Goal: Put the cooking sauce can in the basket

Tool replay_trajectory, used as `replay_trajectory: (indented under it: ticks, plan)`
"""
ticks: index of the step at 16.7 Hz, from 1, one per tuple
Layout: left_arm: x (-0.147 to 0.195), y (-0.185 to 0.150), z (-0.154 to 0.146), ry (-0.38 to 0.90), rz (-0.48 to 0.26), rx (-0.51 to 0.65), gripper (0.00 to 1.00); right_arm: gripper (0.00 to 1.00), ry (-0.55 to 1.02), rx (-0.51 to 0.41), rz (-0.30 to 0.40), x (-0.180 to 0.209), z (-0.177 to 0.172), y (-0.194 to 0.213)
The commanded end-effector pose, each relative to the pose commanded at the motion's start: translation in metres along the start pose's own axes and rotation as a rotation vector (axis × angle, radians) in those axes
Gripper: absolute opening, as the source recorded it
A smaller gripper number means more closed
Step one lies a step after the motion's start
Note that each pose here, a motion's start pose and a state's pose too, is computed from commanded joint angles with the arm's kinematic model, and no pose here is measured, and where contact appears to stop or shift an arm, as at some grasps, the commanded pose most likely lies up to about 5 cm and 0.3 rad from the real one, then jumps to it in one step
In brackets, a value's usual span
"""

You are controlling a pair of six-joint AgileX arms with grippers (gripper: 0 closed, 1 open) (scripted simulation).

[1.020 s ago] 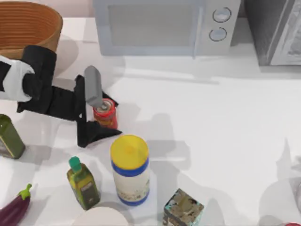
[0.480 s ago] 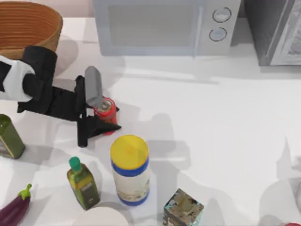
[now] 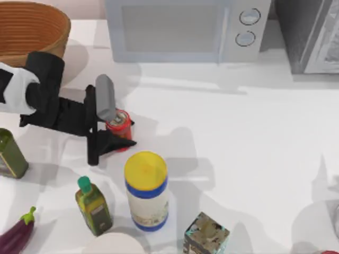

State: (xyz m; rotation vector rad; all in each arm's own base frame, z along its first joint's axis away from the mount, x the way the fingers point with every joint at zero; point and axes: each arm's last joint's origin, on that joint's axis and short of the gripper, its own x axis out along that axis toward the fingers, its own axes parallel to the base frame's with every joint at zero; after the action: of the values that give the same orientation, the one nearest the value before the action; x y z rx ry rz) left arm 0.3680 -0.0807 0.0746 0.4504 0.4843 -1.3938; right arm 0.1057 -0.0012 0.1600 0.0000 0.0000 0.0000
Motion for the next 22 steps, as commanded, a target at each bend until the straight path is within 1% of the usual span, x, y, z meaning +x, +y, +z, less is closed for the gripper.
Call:
replay_trajectory:
  ticks: [2,3,5,6,8,10,12,13,14,16,18,20,22]
  plan:
    - [-0.004,0.003,0.004,0.007,0.017,-0.003,0.00,1.00,0.000,0.000,0.000,0.000,0.000,0.000]
    - [-0.011,0.007,0.012,0.014,0.047,-0.007,0.00,1.00,0.000,0.000,0.000,0.000,0.000,0.000]
    - [-0.037,0.022,0.038,0.026,0.147,-0.021,0.00,1.00,0.000,0.000,0.000,0.000,0.000,0.000]
    - [-0.056,0.031,0.056,0.031,0.218,-0.035,0.00,1.00,0.000,0.000,0.000,0.000,0.000,0.000]
    - [-0.102,0.046,0.092,0.039,0.399,-0.100,0.00,1.00,0.000,0.000,0.000,0.000,0.000,0.000]
    - [-0.151,0.053,0.120,0.045,0.609,-0.235,0.00,1.00,0.000,0.000,0.000,0.000,0.000,0.000]
    - [-0.190,0.054,0.136,0.043,0.815,-0.417,0.00,1.00,0.000,0.000,0.000,0.000,0.000,0.000]
    - [-0.205,0.053,0.139,0.040,0.906,-0.504,0.00,1.00,0.000,0.000,0.000,0.000,0.000,0.000]
    - [-0.216,0.052,0.142,0.033,0.987,-0.581,0.00,1.00,0.000,0.000,0.000,0.000,0.000,0.000]
    - [-0.233,0.051,0.144,0.014,1.110,-0.700,0.00,1.00,0.000,0.000,0.000,0.000,0.000,0.000]
    - [-0.239,0.053,0.143,0.000,1.178,-0.778,0.00,1.00,0.000,0.000,0.000,0.000,0.000,0.000]
    - [-0.239,0.054,0.140,-0.003,1.198,-0.815,0.00,1.00,0.000,0.000,0.000,0.000,0.000,0.000]
    - [-0.239,0.054,0.140,-0.002,1.198,-0.817,0.00,1.00,0.000,0.000,0.000,0.000,0.000,0.000]
